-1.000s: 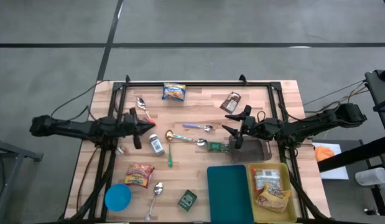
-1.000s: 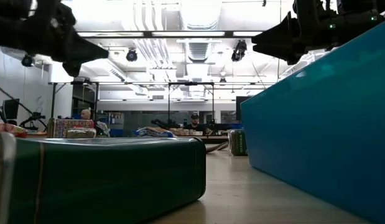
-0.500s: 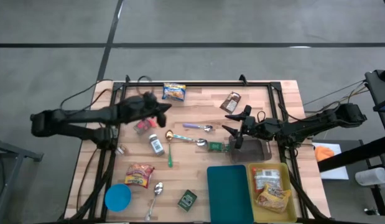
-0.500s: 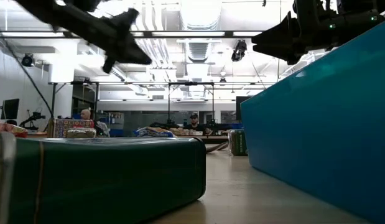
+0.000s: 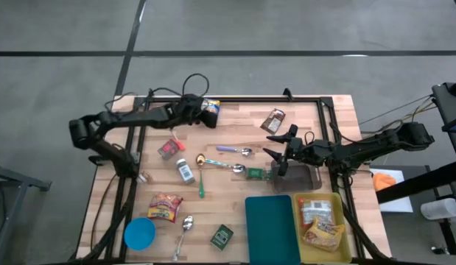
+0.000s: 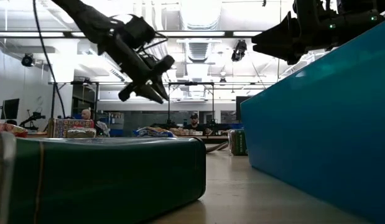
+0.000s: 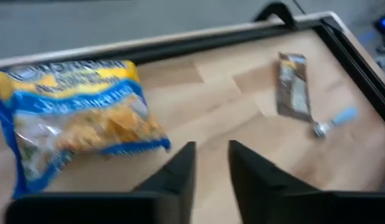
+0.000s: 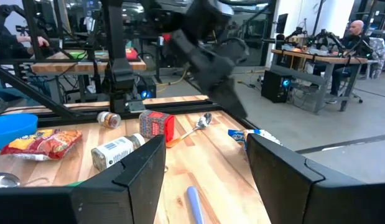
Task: Pick & Place Food Item
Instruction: Put the blue noodle pack into the yellow bin
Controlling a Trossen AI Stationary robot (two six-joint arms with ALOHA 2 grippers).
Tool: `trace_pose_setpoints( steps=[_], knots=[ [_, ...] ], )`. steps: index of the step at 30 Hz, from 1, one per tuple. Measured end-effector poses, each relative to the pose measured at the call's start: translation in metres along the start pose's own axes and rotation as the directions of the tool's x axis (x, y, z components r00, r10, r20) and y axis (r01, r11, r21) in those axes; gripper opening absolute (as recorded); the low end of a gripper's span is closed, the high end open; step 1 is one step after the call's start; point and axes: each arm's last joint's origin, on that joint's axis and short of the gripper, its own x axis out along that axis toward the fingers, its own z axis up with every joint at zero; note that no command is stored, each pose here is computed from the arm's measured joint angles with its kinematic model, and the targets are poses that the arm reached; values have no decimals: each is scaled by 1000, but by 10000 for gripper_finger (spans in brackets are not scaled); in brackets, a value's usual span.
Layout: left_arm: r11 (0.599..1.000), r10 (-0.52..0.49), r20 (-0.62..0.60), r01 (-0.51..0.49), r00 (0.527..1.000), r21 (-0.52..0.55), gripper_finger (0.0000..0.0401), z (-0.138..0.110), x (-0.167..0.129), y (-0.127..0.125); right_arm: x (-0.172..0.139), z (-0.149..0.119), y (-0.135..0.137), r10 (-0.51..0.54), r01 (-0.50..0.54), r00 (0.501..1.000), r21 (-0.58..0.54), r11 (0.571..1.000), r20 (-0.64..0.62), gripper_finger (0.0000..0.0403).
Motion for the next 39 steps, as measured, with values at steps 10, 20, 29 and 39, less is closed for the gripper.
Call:
trace_pose_setpoints(
  steps=[10, 20, 29, 39],
  knots=[
    [994, 105, -48, -106, 993, -22, 219, 19, 26, 16, 0, 0, 0, 0, 0, 1000, 0, 1000, 0, 221],
    [976, 197, -102, -205, 975, -76, 221, 23, 35, 42, 0, 0, 0, 0, 0, 1000, 0, 1000, 0, 221],
    [957, 209, -195, -242, 958, -163, 221, 21, 45, 65, 0, 0, 0, 0, 0, 1000, 0, 1000, 0, 221],
    [961, 194, -235, -233, 952, -152, 221, 12, 66, 74, 0, 0, 0, 0, 0, 1000, 0, 1000, 0, 221]
  ],
)
